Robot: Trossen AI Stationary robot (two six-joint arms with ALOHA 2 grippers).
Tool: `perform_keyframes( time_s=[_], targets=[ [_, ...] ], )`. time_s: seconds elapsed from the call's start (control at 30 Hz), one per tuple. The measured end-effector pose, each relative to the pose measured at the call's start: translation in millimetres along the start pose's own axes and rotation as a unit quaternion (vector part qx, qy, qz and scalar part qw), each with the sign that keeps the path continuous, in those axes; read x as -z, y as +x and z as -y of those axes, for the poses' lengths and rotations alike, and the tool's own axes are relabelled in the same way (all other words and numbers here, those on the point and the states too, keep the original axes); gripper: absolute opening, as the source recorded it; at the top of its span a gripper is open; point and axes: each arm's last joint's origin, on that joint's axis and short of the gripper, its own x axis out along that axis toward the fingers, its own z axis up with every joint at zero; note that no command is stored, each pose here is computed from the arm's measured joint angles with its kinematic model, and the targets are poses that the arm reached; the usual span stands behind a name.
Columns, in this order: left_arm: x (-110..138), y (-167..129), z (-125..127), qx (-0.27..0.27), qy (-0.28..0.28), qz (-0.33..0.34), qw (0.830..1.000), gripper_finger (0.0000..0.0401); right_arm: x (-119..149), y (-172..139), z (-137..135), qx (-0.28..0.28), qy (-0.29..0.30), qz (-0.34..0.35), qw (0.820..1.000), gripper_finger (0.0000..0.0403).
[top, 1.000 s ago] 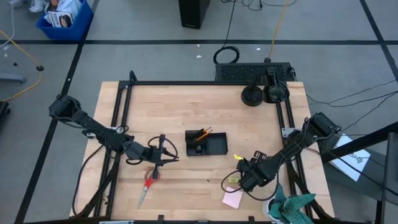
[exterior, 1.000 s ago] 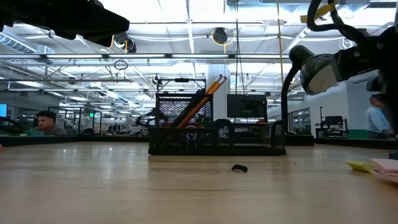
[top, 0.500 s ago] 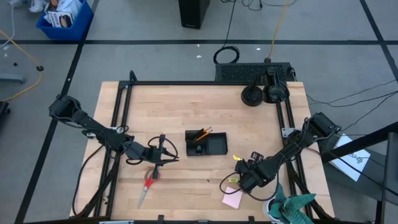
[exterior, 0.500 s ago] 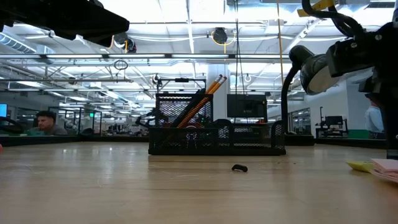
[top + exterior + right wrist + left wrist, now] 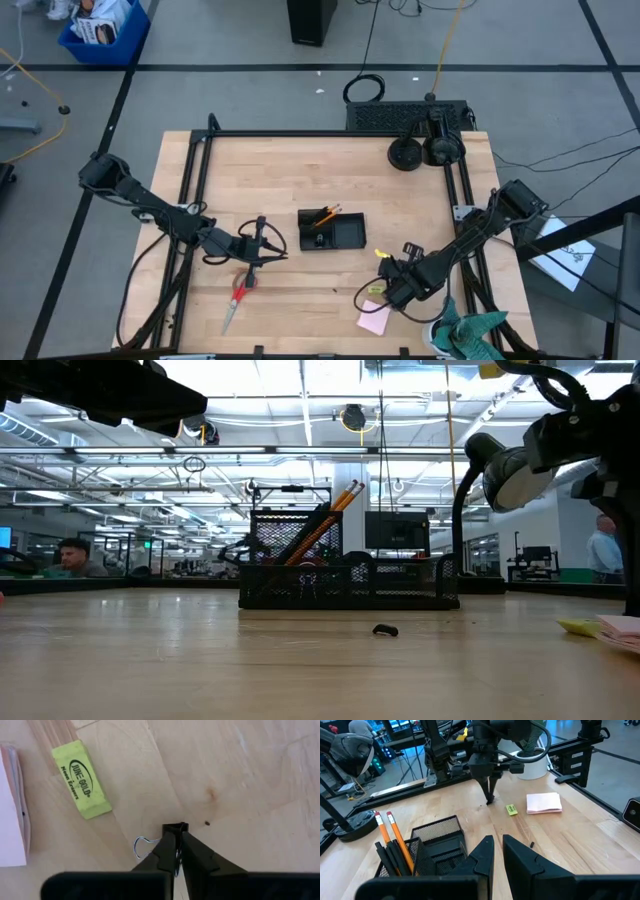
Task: Pick and place office supplies into organizer
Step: Put the binder clip into the bottom left section of the desk organizer
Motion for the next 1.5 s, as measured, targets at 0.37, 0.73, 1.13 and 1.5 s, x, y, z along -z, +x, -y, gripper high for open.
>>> perform_keyframes(
  time_s=[0.37,0.73,1.13,1.5],
  targets=[
    [0,0,0,0.0,0.004,-0.001,1.0,0.0047,-16,-35,-1,-0.008,-0.025,0.114,0.993,0.0002],
    [0,1,-2,-0.005,0.004,-0.001,1.0,0.0047,-85,-63,-13,-0.101,-0.173,0.333,0.921,0.0001],
    [1,1,-3,-0.007,0.006,-0.003,1.0,0.0047,-159,-17,30,-0.049,-0.178,0.361,0.914,0.0],
    [1,1,-3,-0.007,0.017,-0.005,1.0,0.0047,-181,-1,53,-0.098,-0.18,0.373,0.905,0.0]
  ],
)
